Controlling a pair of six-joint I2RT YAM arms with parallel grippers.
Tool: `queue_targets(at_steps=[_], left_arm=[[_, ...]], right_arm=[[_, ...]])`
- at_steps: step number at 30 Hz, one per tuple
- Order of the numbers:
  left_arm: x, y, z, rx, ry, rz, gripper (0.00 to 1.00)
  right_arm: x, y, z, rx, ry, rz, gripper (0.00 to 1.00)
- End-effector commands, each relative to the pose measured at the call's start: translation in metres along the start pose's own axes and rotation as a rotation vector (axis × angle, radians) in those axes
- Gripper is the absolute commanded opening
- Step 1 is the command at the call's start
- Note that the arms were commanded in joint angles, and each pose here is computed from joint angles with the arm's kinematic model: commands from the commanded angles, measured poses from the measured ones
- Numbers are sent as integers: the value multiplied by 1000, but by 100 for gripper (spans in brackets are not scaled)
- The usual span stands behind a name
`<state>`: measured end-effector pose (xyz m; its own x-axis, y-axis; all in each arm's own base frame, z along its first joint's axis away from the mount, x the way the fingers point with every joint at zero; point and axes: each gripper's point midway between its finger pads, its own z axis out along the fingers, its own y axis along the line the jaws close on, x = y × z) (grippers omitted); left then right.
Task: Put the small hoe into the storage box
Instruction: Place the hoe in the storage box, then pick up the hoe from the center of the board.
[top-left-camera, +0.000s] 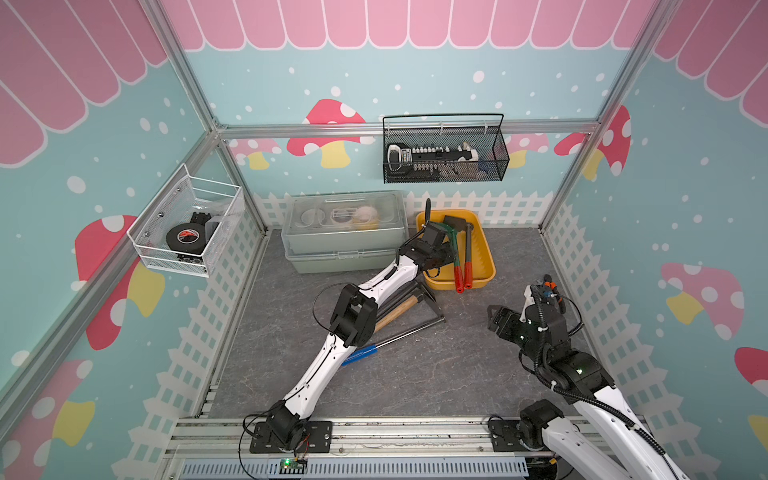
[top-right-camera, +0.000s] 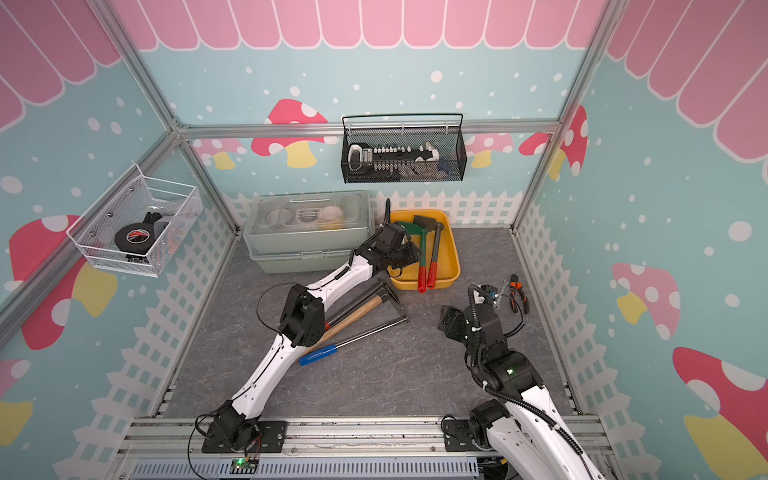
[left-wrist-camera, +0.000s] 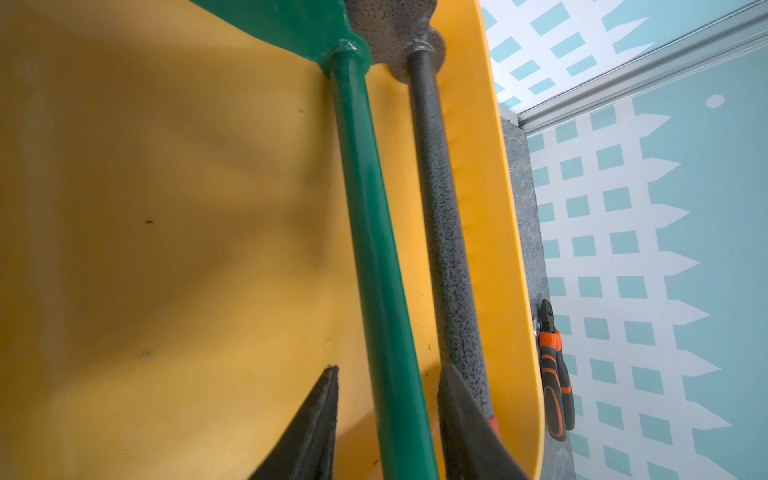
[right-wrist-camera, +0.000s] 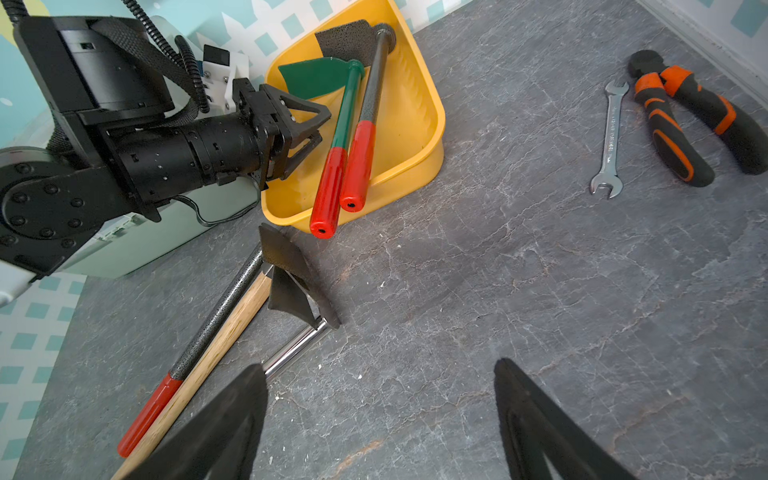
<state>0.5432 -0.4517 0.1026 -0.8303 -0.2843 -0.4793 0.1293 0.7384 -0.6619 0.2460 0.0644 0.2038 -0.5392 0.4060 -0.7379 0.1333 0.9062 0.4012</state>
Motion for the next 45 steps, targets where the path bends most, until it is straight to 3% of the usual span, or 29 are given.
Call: queue_targets(at_steps=[1,10,23,31,40,45], left_arm=[[-4,-2,-2,17,-8,-8,41],[-16,-30,-29,85,-22,73,45],[-22,-62,-120,107,-47,326,46],[4,-31,-166,10,-21,434,46],[43,26,-204,-157,-2,473,47],[61,45,-223,-186,17,481,47]], right_arm=[[-1,-3,2,16,-9,-8,85],[5,0,6,3,28,-43,85],[32,34,29,-155,188,-129,85],[44,51,40,-236,266,-171,85],[58,65,54,-291,355,-190,85],[59,68,58,-299,371,-188,86]])
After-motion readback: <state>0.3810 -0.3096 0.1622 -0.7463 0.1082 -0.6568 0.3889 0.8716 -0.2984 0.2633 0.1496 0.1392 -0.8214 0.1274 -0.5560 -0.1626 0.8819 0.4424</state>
